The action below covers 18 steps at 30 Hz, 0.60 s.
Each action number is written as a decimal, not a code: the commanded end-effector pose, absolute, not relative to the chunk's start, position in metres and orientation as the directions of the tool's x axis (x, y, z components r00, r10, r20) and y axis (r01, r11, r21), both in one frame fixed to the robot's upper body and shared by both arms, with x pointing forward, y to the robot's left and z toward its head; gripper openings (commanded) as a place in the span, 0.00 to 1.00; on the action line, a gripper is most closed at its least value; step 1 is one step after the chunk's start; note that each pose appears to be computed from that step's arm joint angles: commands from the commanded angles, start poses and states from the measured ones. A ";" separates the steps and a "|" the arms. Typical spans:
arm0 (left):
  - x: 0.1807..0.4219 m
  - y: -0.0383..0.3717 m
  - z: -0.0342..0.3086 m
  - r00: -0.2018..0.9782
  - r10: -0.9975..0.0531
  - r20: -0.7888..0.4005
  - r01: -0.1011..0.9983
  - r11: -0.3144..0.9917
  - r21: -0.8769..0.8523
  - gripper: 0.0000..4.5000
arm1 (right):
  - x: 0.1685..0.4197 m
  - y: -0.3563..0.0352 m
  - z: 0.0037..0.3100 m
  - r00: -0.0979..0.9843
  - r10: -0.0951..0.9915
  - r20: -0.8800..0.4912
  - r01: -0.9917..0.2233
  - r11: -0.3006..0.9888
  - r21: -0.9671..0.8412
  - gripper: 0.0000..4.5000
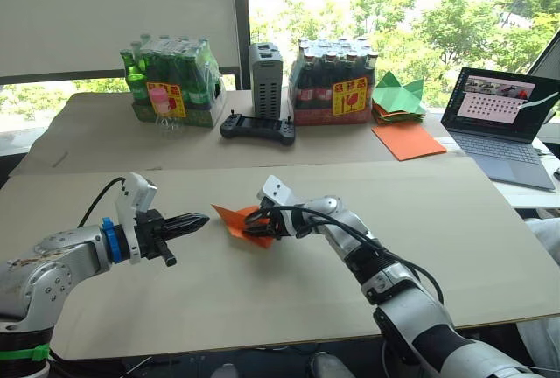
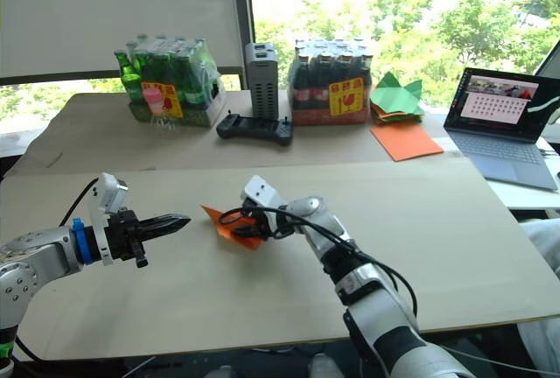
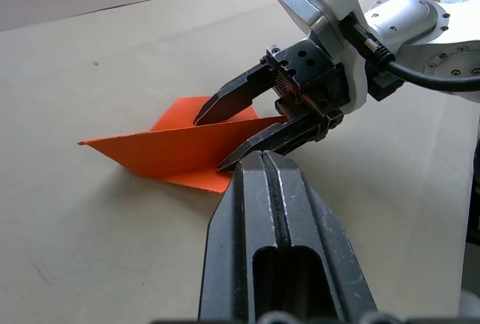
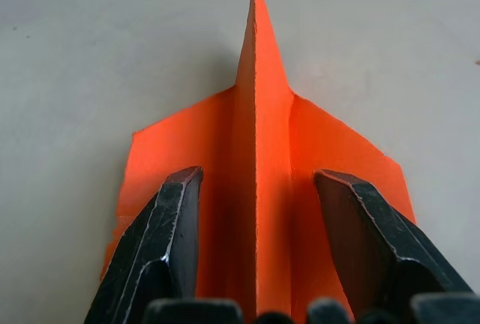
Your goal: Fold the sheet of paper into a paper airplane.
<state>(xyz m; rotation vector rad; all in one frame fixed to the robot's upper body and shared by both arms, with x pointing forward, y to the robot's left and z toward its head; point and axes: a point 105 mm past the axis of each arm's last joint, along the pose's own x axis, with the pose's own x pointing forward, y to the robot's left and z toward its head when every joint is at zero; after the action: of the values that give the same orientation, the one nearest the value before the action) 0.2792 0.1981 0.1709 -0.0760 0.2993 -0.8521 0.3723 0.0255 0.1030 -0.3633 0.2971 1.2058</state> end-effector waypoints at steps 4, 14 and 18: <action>0.278 0.199 0.182 0.639 -0.745 -0.193 0.732 0.666 -0.144 0.00 | 0.376 0.028 0.109 0.334 0.838 -0.432 -0.943 0.286 -0.173 0.41; 0.280 0.199 0.181 0.647 -0.738 -0.191 0.724 0.673 -0.149 0.00 | 0.374 0.027 0.105 0.337 0.826 -0.453 -0.941 0.279 -0.192 0.01; 0.281 0.198 0.180 0.647 -0.738 -0.189 0.724 0.673 -0.149 0.00 | 0.382 0.009 0.120 0.414 0.813 -0.410 -0.910 0.356 -0.214 0.01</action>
<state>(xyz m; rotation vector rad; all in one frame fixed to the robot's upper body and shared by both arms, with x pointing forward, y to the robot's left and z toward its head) 0.2812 0.1984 0.1684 -0.0875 0.2968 -0.8276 0.3773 0.0159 0.1058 -0.4509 0.2881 1.1644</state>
